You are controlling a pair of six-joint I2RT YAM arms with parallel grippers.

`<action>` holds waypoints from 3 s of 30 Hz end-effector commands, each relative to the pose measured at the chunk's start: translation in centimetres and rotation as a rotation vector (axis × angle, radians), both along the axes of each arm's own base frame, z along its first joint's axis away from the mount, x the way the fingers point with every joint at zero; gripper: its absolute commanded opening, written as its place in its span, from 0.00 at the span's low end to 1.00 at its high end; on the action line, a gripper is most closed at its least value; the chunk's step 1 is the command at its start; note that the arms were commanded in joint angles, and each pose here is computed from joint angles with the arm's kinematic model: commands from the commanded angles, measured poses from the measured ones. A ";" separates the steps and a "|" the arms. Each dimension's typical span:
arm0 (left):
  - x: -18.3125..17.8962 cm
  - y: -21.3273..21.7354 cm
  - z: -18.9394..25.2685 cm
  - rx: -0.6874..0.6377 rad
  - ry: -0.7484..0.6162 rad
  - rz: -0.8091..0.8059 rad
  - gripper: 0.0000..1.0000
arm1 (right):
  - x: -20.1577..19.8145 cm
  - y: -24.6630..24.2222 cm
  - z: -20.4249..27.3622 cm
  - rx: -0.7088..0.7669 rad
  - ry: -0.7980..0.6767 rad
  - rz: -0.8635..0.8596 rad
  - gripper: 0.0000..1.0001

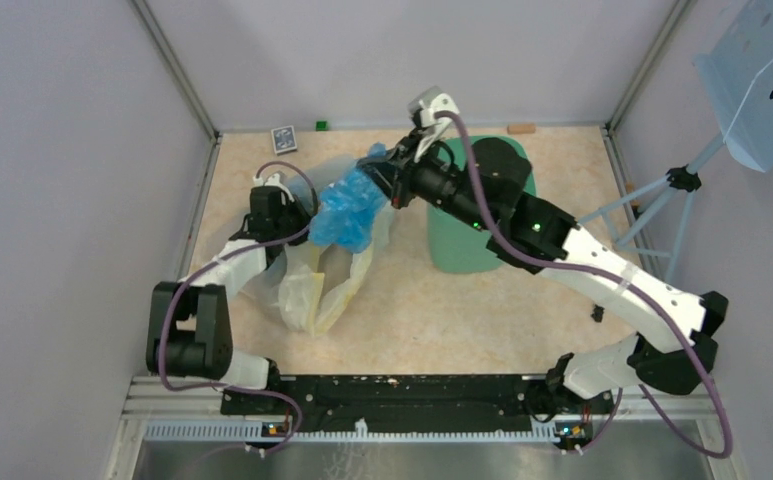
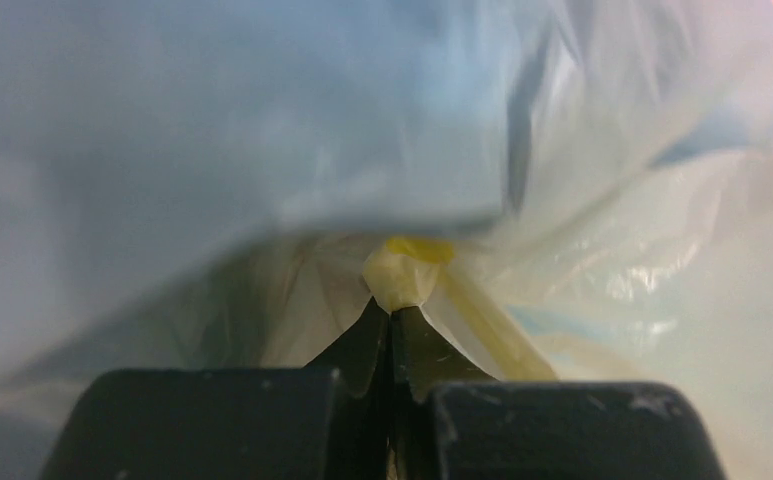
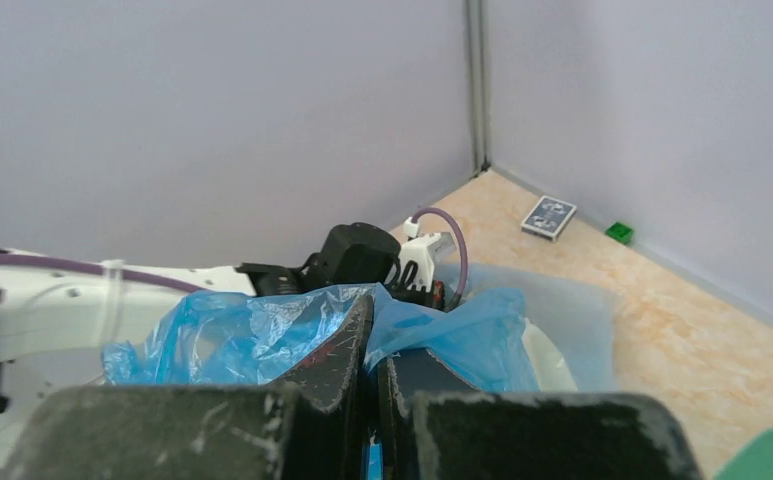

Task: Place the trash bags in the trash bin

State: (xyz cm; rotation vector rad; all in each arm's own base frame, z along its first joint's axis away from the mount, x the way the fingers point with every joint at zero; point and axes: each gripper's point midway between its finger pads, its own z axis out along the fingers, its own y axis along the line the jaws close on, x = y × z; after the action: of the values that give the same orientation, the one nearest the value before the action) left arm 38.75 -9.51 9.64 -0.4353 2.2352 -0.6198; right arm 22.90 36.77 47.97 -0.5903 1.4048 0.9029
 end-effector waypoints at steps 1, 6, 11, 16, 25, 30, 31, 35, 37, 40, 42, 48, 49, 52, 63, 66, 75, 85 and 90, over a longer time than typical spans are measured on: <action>7.3 -1.3 5.9 -0.066 -0.198 -0.002 0.00 | -0.5 -4.1 2.0 0.014 -0.012 -0.084 0.00; 14.0 -3.1 11.4 -0.116 -0.286 -0.057 0.00 | -1.7 -6.2 0.0 -0.009 0.038 -0.092 0.00; 18.2 -4.7 18.9 -0.137 -0.419 -0.117 0.00 | -2.5 -6.7 -4.2 -0.057 0.111 -0.078 0.00; 20.8 -4.4 25.3 -0.084 -0.542 -0.117 0.00 | -2.9 -7.1 -6.3 -0.080 0.165 -0.079 0.00; 21.7 -2.3 30.3 -0.026 -0.660 -0.047 0.00 | -5.1 -3.3 -13.0 -0.138 0.338 0.104 0.00; 20.0 -3.5 30.7 -0.028 -0.662 -0.143 0.31 | -4.2 -4.9 -18.4 -0.176 0.431 -0.017 0.00; 19.3 -3.9 30.5 -0.030 -0.657 -0.169 0.41 | -4.0 -5.5 -19.4 -0.187 0.446 -0.048 0.00; 15.3 -4.6 28.5 -0.019 -0.604 -0.213 0.80 | -3.3 -8.1 -23.7 -0.277 0.510 -0.189 0.46; 12.4 -4.8 29.3 0.022 -0.627 -0.219 0.98 | -2.7 -10.1 -25.3 -0.335 0.534 -0.288 0.61; 8.5 -4.4 29.0 0.088 -0.616 -0.193 0.99 | -1.5 -12.9 -25.7 -0.341 0.553 -0.422 0.71; 5.9 -4.1 28.4 0.104 -0.590 -0.177 0.99 | -0.6 -14.4 -25.7 -0.309 0.577 -0.471 0.75; -2.2 -5.1 23.8 0.075 -0.449 -0.206 0.99 | 1.7 -17.4 -26.9 -0.272 0.568 -0.620 0.79; -3.5 -5.7 22.7 0.049 -0.415 -0.225 0.99 | 2.2 -17.7 -27.2 -0.266 0.565 -0.639 0.79; -7.6 -8.3 19.7 -0.019 -0.327 -0.308 0.99 | 4.1 -18.1 -27.9 -0.241 0.569 -0.660 0.79; -16.2 -12.0 8.7 -0.086 -0.076 -0.454 0.99 | 11.1 -13.7 -30.5 -0.286 0.627 -0.565 0.75; -17.6 -13.5 7.0 -0.142 -0.035 -0.505 0.99 | 9.3 -13.4 -30.5 -0.292 0.619 -0.478 0.73; -21.0 -17.7 2.9 -0.179 0.027 -0.685 0.92 | -1.0 -14.5 -33.2 -0.399 0.712 -0.238 0.67; -23.0 -21.6 -1.4 -0.212 0.075 -0.760 0.77 | -7.3 -17.1 -39.0 -0.421 0.945 -0.279 0.58; -22.9 -22.7 -2.4 -0.232 0.080 -0.764 0.60 | -7.6 -17.6 -39.9 -0.409 0.955 -0.300 0.53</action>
State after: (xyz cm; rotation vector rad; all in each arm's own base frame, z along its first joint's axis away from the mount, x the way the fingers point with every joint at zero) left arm 14.57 -30.34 5.82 0.3339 2.5104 -1.1925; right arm 15.06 18.91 7.35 -0.2695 2.5351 0.6286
